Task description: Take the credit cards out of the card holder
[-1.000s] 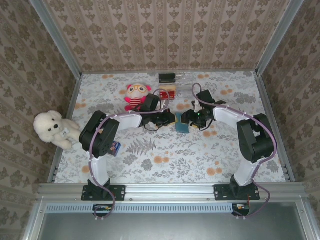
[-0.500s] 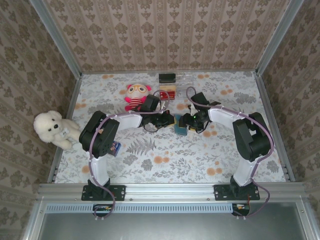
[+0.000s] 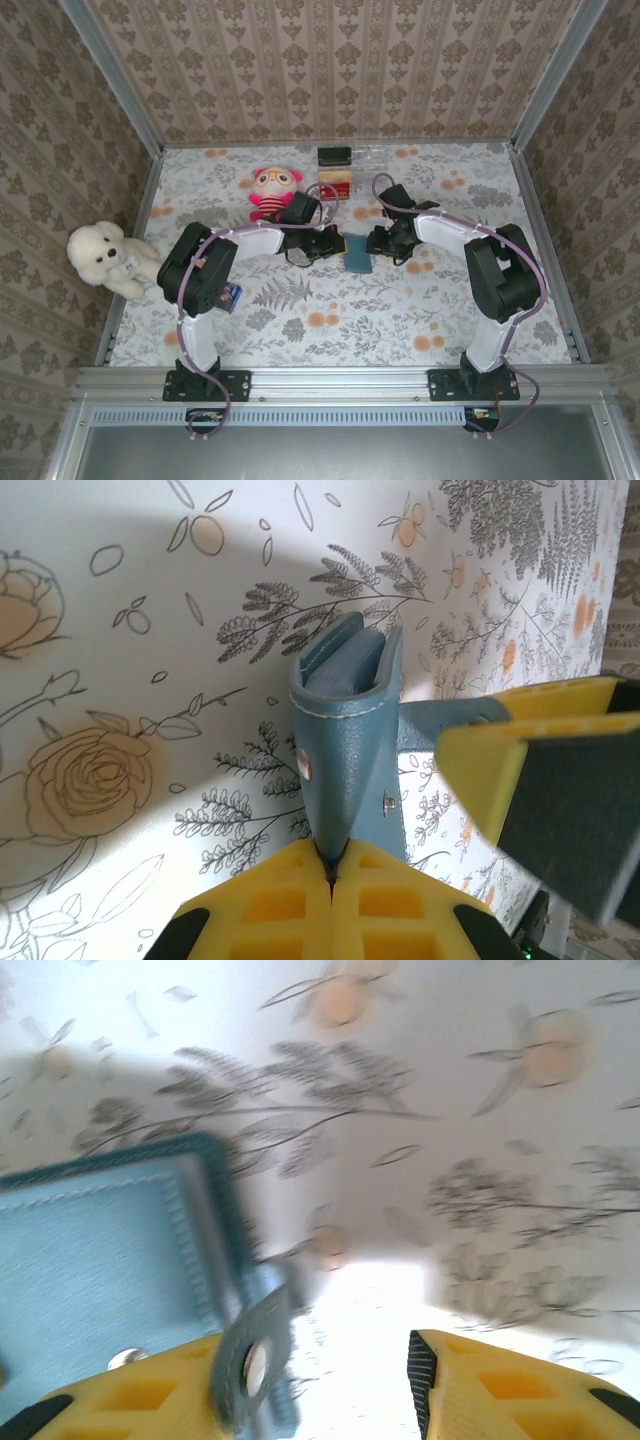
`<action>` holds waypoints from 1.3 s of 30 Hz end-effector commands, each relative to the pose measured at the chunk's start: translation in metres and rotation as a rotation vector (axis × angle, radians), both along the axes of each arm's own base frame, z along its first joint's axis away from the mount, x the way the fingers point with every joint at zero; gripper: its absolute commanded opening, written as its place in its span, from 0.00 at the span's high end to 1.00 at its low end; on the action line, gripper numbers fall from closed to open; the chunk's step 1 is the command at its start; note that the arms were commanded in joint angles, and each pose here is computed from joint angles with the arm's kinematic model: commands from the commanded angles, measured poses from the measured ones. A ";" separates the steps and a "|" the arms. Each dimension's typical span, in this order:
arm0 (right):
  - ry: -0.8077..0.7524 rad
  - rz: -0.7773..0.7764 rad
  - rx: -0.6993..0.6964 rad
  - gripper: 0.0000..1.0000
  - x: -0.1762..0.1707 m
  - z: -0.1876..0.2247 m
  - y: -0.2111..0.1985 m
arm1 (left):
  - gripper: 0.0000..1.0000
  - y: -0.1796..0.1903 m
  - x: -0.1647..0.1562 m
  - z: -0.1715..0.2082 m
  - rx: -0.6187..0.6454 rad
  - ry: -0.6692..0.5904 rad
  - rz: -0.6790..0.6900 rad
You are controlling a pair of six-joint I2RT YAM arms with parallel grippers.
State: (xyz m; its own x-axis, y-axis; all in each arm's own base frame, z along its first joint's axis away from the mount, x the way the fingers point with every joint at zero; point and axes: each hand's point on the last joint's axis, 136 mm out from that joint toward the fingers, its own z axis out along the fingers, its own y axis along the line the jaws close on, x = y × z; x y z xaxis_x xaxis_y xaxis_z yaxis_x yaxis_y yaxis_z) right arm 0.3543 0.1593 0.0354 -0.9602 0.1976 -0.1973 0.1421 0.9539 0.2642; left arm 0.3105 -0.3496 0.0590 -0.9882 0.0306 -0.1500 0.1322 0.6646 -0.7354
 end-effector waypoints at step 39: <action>-0.117 0.309 0.260 0.89 -0.026 0.088 0.068 | 0.09 0.094 0.026 0.054 0.248 -0.125 0.182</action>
